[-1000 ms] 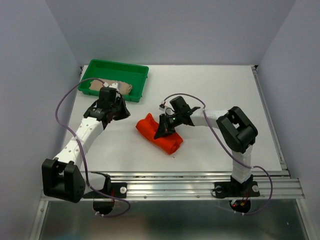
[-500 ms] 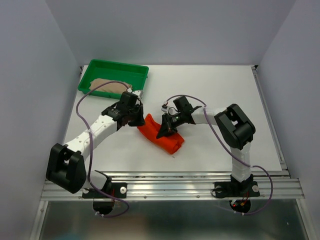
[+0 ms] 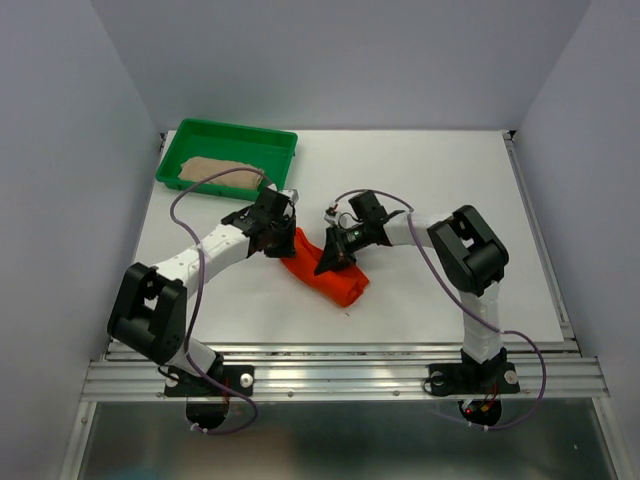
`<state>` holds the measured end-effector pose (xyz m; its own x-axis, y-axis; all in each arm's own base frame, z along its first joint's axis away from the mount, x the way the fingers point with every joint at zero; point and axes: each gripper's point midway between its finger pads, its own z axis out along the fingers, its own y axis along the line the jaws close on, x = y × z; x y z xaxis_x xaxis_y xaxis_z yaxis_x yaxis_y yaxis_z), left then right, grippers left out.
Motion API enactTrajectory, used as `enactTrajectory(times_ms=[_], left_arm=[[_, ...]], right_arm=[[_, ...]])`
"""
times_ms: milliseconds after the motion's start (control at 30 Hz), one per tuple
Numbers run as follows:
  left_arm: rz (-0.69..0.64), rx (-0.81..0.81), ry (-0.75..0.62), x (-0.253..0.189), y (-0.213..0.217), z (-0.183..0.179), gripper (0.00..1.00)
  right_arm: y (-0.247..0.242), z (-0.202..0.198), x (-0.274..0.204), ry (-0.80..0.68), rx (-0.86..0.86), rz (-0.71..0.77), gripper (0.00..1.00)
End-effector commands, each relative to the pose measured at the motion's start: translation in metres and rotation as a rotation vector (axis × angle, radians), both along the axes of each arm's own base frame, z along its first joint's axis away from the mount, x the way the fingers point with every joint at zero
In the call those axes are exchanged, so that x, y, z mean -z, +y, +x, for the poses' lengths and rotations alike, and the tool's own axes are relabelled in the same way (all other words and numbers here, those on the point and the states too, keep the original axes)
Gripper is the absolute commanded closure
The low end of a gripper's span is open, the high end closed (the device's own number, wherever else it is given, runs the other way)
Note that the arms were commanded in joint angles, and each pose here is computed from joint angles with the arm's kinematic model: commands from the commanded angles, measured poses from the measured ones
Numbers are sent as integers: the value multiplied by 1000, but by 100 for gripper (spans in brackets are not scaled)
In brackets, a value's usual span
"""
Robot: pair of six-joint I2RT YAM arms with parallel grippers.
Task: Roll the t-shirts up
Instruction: Roll the T-shirt to the center of the board.
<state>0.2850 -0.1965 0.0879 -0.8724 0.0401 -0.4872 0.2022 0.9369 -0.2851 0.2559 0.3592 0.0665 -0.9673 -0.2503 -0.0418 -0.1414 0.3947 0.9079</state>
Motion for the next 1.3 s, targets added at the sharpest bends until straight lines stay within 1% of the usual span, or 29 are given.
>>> enactTrajectory(times_ms=[0, 167, 233, 267, 300, 333, 367, 400, 467, 567, 633, 667, 900, 967, 1000, 1067, 1167, 1267], left_arm=[[-15, 17, -62, -13, -11, 19, 100], [-16, 19, -61, -5, -17, 27, 100], [-18, 17, -61, -2, -19, 29, 100], [-15, 16, -54, 2, -19, 31, 100], [-16, 17, -52, 4, -20, 31, 100], [-18, 14, -52, 5, -21, 32, 100], [-14, 12, -46, 8, -21, 32, 100], [-14, 9, -45, 8, -21, 33, 100], [-13, 7, -43, 11, -21, 34, 100], [-13, 7, -41, 12, -22, 34, 100], [-11, 5, -38, 13, -22, 35, 100], [-7, 6, -37, 14, -22, 35, 100], [3, -3, -37, 15, -20, 37, 100], [5, -3, -33, 16, -19, 36, 100], [5, -5, -35, 16, -20, 36, 100], [8, -4, -33, 16, -19, 36, 100], [10, -8, -30, 17, -18, 37, 100], [10, -7, -34, 16, -18, 37, 100]], right_arm=[[1, 14, -7, -33, 14, 24, 98], [-1, 18, -6, -35, 26, 21, 97], [-2, 19, -8, -44, 32, 13, 86], [-5, 24, -7, -56, 48, 2, 79], [-6, 25, -8, -76, 45, 1, 65], [-8, 23, -8, -74, 49, -23, 59], [-11, 29, -10, -135, 58, -48, 48], [-13, 28, -11, -144, 59, -65, 44], [-19, 31, -17, -212, 69, -99, 36], [-31, 29, -13, -251, 78, -166, 33], [-37, 27, -20, -286, 84, -184, 33], [-40, 22, -21, -314, 74, -205, 32], [-50, -3, -21, -393, 38, -294, 32], [-49, -16, -20, -404, 16, -308, 31], [-51, -15, -18, -412, 23, -325, 31], [-50, -25, -16, -415, 3, -342, 30], [-52, -28, -10, -438, 5, -396, 28], [-49, -31, -7, -446, 3, -417, 27]])
